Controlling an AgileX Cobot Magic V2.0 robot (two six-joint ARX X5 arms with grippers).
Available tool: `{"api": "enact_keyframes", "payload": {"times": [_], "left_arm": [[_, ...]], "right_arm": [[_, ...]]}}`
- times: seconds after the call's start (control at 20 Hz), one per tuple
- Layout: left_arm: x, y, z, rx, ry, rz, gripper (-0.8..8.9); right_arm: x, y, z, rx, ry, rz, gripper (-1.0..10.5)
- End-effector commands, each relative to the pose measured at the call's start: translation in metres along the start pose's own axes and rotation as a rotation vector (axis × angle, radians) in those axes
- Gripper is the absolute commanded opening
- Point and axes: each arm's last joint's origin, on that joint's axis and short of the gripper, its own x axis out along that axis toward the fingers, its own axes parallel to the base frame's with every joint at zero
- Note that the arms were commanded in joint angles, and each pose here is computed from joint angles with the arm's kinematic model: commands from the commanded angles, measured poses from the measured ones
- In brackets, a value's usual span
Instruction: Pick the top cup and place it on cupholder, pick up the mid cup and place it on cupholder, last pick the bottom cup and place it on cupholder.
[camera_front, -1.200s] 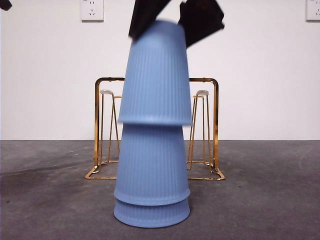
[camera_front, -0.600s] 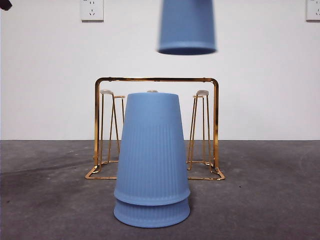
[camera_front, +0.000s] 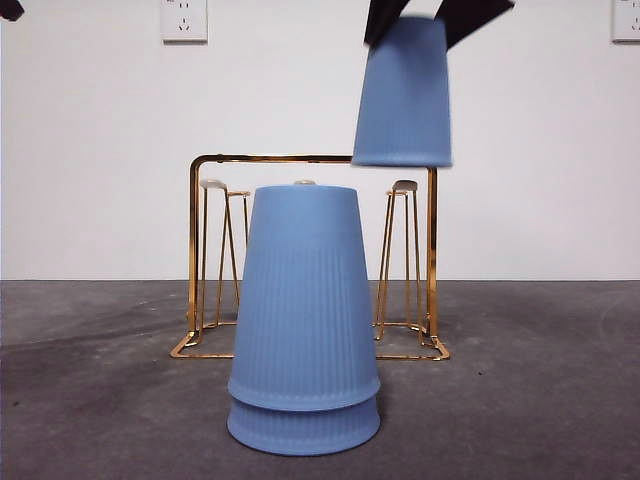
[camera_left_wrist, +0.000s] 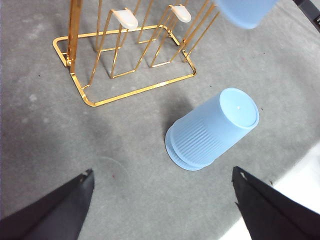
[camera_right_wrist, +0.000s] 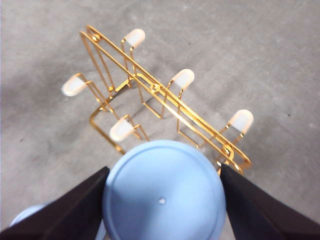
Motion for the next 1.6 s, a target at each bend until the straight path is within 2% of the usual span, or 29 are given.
{"api": "enact_keyframes", "payload": {"times": [0.05, 0.5, 0.9, 1.05, 1.35, 1.6], "left_arm": [[-0.002, -0.002, 0.004, 0.009, -0.016, -0.008, 4.37], [-0.002, -0.002, 0.004, 0.010, -0.016, -0.008, 4.37], [-0.002, -0.002, 0.004, 0.010, -0.016, -0.008, 4.37], [-0.002, -0.002, 0.004, 0.009, -0.015, -0.008, 4.37], [-0.002, -0.002, 0.004, 0.010, -0.016, -0.008, 4.37], [-0.002, -0.002, 0.005, 0.011, -0.018, -0.008, 4.38]], "right_arm": [[0.017, -0.006, -0.005, 0.034, -0.014, -0.006, 2.6], [0.063, -0.016, -0.044, 0.083, -0.001, 0.010, 2.6], [0.082, -0.022, -0.057, 0.104, 0.038, 0.006, 2.8], [0.090, -0.022, -0.059, 0.111, 0.062, 0.013, 3.5], [0.086, -0.022, -0.057, 0.109, 0.049, 0.008, 4.3], [0.047, -0.016, -0.048, 0.088, -0.055, -0.006, 4.5]]}}
